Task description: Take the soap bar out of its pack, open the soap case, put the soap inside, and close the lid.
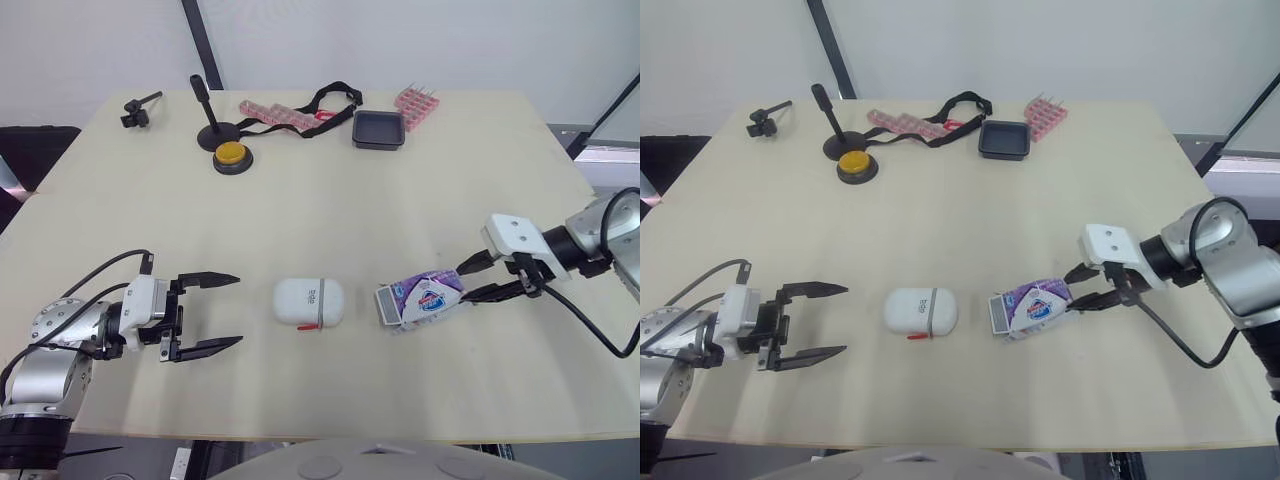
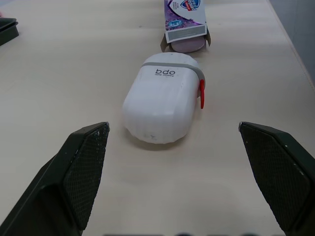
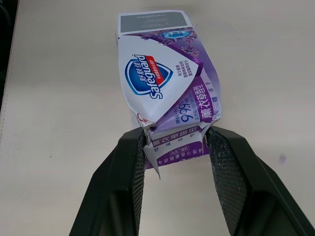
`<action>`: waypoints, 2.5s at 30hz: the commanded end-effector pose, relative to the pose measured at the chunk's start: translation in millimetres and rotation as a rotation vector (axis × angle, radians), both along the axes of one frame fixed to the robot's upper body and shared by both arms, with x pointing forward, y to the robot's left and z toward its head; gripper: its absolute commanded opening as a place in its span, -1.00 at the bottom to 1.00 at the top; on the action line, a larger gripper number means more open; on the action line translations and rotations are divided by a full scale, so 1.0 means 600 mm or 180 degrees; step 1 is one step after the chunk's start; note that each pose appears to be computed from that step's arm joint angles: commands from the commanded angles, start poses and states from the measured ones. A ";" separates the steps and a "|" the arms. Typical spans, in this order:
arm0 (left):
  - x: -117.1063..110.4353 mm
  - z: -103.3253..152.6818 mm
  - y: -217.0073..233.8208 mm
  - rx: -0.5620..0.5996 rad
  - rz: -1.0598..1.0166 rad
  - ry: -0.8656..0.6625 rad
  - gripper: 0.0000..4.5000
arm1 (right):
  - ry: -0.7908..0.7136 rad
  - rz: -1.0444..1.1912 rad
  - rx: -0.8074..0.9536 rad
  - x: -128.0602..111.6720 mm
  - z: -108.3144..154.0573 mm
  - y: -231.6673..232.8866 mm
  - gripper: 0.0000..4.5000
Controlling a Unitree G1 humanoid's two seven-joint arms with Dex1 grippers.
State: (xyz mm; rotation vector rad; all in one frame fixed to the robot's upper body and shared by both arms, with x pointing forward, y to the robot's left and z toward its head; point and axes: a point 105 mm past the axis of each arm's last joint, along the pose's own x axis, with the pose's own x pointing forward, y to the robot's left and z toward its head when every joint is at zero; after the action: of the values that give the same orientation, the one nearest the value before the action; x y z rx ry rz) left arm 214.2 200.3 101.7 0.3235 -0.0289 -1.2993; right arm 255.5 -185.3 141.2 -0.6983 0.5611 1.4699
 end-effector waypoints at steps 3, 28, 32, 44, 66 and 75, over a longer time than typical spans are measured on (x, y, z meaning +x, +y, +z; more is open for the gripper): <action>0.005 0.008 -0.001 0.0016 -0.0009 -0.0102 1.00 | -0.0232 0.0054 -0.0021 0.004 0.035 -0.003 -0.12; 0.013 0.010 -0.005 0.0026 -0.0069 -0.0131 1.00 | -0.0545 -0.1311 0.0318 0.009 0.089 -0.178 -0.12; 0.015 0.011 -0.006 0.0023 -0.0071 -0.0141 1.00 | -0.0850 -0.1953 0.0726 0.026 0.098 -0.215 -0.12; 0.022 0.021 -0.017 -0.0059 -0.0039 -0.0189 1.00 | -0.1368 -0.4271 0.1674 0.055 -0.002 -0.267 -0.12; 0.026 0.026 -0.022 -0.0060 0.0000 -0.0260 1.00 | -0.1236 -0.4696 0.1894 0.055 -0.032 -0.252 0.99; 0.027 0.026 -0.023 -0.0041 -0.0026 -0.0256 1.00 | -0.1714 -0.2759 0.1842 0.005 0.041 -0.157 0.99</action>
State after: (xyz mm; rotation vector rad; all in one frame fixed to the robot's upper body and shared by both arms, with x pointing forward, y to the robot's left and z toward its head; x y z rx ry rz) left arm 230.2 189.0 111.2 0.3457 -0.0817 -1.2815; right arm 266.0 -298.7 144.9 -0.2288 0.0701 0.4063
